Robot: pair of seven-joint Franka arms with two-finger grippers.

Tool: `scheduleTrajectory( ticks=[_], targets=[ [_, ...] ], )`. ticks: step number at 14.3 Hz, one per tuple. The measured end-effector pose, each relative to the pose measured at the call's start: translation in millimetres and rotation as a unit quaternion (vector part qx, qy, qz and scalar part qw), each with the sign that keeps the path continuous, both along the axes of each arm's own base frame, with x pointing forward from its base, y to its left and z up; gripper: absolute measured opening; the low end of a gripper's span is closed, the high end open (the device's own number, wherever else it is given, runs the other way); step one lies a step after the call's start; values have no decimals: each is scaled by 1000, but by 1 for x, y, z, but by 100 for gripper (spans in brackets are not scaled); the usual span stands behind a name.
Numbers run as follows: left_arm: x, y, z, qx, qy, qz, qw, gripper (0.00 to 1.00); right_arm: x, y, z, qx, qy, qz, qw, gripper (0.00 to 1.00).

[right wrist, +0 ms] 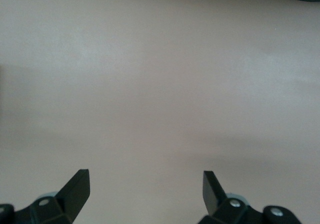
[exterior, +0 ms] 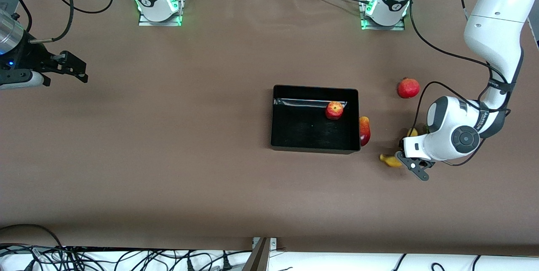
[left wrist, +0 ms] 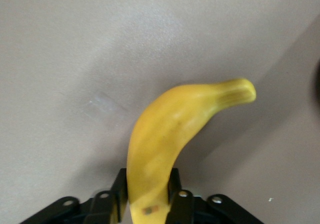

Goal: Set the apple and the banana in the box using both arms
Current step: 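Move the left gripper to the yellow banana and grasp it, then lift the banana and lower it into the black box with the left gripper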

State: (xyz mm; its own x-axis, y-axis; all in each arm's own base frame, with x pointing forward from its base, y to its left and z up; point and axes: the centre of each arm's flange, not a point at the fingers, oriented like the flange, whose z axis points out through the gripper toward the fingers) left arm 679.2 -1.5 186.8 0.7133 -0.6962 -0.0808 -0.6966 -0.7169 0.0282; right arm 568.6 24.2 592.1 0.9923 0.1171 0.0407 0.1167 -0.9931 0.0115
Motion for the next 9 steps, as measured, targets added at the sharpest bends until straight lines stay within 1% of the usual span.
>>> scheduleTrajectory(
  ticks=[2,4,6,7,9],
  targets=[
    [0,0,1,1,2,0,1000,34,0,0,0,0,0,0,1000,100],
    [-2,-5,20,11,24,8,1000,34,0,0,0,0,0,0,1000,100],
    [-7,-36,74,40,56,49,996,34,0,0,0,0,0,0,1000,100],
    [-13,-65,108,61,62,77,993,34,0,0,0,0,0,0,1000,100],
    [-32,-143,164,93,53,143,984,34,0,0,0,0,0,0,1000,100]
  ],
)
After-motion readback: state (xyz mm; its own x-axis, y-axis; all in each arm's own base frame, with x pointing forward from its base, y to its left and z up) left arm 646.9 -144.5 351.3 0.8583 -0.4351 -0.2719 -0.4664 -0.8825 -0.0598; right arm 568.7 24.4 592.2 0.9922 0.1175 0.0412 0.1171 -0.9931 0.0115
